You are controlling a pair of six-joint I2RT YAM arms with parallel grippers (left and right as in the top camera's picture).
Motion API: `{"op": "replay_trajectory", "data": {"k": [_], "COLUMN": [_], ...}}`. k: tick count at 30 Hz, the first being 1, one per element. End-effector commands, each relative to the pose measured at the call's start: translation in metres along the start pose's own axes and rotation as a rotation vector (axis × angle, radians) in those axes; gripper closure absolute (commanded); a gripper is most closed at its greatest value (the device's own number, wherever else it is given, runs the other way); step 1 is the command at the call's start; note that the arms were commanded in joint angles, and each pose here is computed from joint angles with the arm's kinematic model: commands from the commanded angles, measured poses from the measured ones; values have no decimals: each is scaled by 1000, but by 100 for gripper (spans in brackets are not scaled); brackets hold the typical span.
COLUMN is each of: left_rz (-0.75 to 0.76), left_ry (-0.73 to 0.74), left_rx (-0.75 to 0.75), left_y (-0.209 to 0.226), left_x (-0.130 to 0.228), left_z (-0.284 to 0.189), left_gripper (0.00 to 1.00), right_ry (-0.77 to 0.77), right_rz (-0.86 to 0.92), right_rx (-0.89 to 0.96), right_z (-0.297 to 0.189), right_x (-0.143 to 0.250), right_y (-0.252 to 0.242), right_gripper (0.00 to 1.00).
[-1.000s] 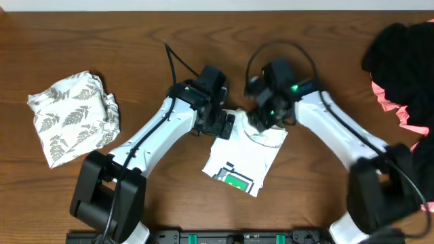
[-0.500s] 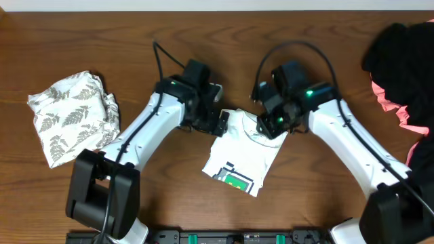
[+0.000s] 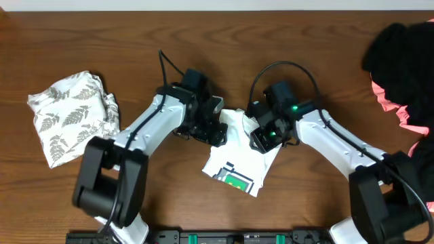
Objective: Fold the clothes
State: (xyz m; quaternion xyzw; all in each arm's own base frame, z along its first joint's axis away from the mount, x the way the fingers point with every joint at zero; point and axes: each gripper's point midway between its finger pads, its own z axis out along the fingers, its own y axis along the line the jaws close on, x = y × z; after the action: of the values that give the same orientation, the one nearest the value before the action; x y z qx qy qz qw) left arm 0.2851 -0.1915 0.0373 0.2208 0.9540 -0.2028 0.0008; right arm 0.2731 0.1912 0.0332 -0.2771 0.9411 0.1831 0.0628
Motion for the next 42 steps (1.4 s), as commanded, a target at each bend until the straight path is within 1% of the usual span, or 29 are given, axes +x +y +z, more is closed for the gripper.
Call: {"op": "replay_trajectory", "data": {"k": [1,4,7,9,13,22,23,24,25,26,31,32,34,35,39,40,42], "left_rz": [2,-6,-13,2,16,51,57,65,70,72,73,73,73,72,60,47,-5], "left_ry": [48,69,86,91,98,154,156,157,157,157,155,155,156,156,162,167,184], "left_rx": [35,77,129,183,251,282,281,282,281,282,280,277,277,277,275,262,175], "left_y": [2,-1,-6,-15,-30,-53,-54,-56,-57,-57,-57,-57,-57,-57,-56,-54,-41], "left_x": [8,9,11,13,15,27,28,28,28,28,28,28,28,28,29,30,32], "left_z": [17,27,34,35,34,39,40,40,41,41,41,41,41,41,41,41,44], "left_gripper": [2,2,2,2,2,1,5,12,23,30,69,80,91,94,94,94,94], "right_ry": [29,57,100,125,139,130,130,132,133,135,136,136,137,138,141,142,138], "right_rz": [39,53,105,135,143,168,170,171,171,172,172,172,172,173,173,173,173], "right_rx": [-4,9,77,111,120,123,122,123,122,123,123,123,123,123,122,122,122], "right_z": [14,23,33,39,43,40,40,40,40,40,40,40,40,40,40,40,38], "right_x": [7,11,20,25,28,28,28,28,28,29,29,29,29,30,30,31,30], "right_y": [-1,-6,-21,-29,-33,-39,-40,-40,-40,-40,-40,-40,-40,-40,-40,-40,-39], "right_gripper": [60,60,60,61,62,62,63,62,63,63,63,63,63,63,65,66,67]}}
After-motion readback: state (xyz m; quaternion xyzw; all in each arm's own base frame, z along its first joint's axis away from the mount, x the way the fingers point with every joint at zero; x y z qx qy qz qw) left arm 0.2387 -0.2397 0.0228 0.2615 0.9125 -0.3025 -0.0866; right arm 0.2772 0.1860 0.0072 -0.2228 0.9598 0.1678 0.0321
